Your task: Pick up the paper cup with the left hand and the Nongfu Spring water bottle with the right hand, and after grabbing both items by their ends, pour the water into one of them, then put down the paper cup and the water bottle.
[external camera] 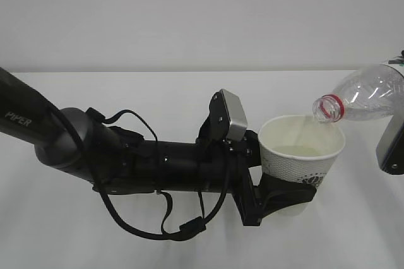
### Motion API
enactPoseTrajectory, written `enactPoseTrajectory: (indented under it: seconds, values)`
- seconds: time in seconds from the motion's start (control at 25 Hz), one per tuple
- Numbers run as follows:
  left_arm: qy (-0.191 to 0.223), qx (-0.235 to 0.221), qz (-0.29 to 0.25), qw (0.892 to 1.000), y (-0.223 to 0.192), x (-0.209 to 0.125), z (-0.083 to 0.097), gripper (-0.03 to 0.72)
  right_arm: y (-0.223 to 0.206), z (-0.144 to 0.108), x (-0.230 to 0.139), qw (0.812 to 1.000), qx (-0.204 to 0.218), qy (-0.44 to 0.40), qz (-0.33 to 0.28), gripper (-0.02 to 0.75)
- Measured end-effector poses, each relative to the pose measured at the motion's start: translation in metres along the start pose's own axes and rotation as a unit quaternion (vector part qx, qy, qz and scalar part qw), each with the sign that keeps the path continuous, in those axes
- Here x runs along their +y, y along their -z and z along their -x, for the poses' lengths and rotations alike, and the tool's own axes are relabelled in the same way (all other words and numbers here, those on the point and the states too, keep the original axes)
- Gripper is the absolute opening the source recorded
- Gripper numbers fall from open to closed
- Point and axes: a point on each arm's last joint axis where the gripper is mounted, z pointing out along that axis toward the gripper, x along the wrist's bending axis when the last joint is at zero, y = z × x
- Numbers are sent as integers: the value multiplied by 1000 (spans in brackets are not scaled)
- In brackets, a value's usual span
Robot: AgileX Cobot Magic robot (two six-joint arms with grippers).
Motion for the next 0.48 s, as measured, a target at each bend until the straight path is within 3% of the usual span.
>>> enactPoseTrajectory:
  seconds: [0.48]
  values:
    - [0, 0, 0, 1000, 0, 0, 0, 537, 0, 0, 0, 1000, -2, 2, 0, 496]
